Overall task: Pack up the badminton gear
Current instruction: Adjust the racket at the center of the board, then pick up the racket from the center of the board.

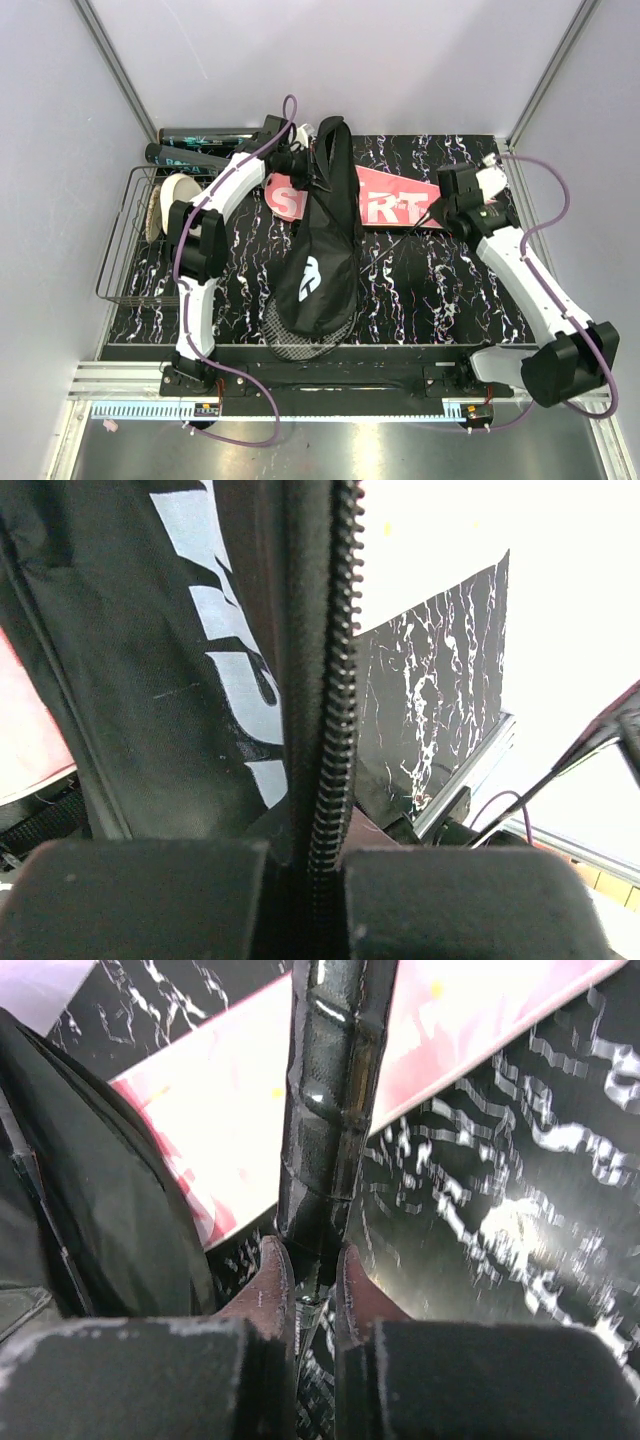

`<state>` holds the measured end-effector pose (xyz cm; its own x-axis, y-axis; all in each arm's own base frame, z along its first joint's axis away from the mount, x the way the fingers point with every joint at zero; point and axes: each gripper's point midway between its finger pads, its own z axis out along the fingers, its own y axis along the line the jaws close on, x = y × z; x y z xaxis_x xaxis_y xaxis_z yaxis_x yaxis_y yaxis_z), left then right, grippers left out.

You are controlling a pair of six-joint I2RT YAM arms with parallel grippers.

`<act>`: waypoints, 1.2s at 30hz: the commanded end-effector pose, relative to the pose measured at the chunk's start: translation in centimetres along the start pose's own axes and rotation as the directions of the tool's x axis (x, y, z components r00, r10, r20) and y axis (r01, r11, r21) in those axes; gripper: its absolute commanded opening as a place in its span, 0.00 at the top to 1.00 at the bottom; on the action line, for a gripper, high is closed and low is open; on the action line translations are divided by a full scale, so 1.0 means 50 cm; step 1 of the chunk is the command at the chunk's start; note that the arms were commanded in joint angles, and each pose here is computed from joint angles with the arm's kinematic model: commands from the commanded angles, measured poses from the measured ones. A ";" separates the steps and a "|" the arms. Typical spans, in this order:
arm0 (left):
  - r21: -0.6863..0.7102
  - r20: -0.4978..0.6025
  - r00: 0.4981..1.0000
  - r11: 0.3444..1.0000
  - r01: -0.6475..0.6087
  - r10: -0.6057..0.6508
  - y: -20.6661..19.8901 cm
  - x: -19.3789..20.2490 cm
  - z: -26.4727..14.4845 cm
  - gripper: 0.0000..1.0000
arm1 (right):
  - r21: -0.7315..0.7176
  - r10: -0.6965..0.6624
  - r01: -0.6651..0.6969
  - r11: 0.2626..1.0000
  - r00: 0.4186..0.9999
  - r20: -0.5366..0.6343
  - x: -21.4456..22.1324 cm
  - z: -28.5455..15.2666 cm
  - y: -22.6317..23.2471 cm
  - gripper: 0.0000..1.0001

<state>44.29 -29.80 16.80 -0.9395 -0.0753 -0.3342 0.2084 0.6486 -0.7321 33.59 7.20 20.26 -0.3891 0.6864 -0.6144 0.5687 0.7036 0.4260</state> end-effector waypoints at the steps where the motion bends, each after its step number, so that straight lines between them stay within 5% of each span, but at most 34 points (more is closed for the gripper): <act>1: 0.025 0.050 0.997 0.998 -0.066 0.065 -0.029 -0.039 -0.021 1.00 | 0.095 -0.340 0.329 0.939 0.931 0.133 -0.081 0.038 0.008 1.00; 7: -0.004 0.030 0.997 0.998 -0.069 0.069 -0.008 -0.016 -0.024 1.00 | -0.008 -0.444 0.444 0.896 0.896 0.005 -0.139 0.189 0.070 1.00; 11: -0.002 0.012 0.998 0.998 -0.057 0.057 0.001 -0.003 -0.020 1.00 | -0.001 -0.573 0.577 0.816 0.810 -0.128 -0.141 0.320 0.105 1.00; 14: 0.003 0.016 0.998 0.998 -0.057 0.057 -0.001 0.000 -0.023 1.00 | 0.060 -0.565 0.599 0.798 0.780 -0.268 -0.114 0.362 0.082 0.79; 15: 0.007 0.018 0.998 0.998 -0.060 0.060 -0.005 0.001 -0.025 1.00 | 0.074 -0.557 0.600 0.796 0.776 -0.296 -0.106 0.367 0.074 0.57; 18: 0.006 0.029 0.998 0.998 -0.063 0.062 -0.008 -0.003 -0.027 1.00 | 0.093 -0.509 0.574 0.813 0.780 -0.364 -0.080 0.355 0.056 0.39; 23: 0.014 0.035 0.997 0.997 -0.071 0.070 -0.013 -0.006 -0.028 1.00 | -0.119 -0.500 0.496 0.860 0.775 -0.386 -0.006 0.279 0.059 0.03; 27: 0.022 0.034 0.997 0.998 -0.066 0.066 -0.014 -0.008 -0.025 1.00 | -0.319 -0.436 0.324 0.891 0.806 -0.400 0.072 0.249 0.052 0.09; 36: 0.022 0.019 0.998 0.998 -0.060 0.059 -0.006 0.002 -0.017 1.00 | -0.358 -0.412 0.258 0.897 0.782 -0.468 0.165 0.284 0.005 0.46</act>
<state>43.47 -28.80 13.84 -0.9542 -0.0486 -0.2953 0.1837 0.6839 -0.7061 37.71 8.92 4.85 -0.9082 0.3177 -0.2724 0.2117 0.9103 0.3558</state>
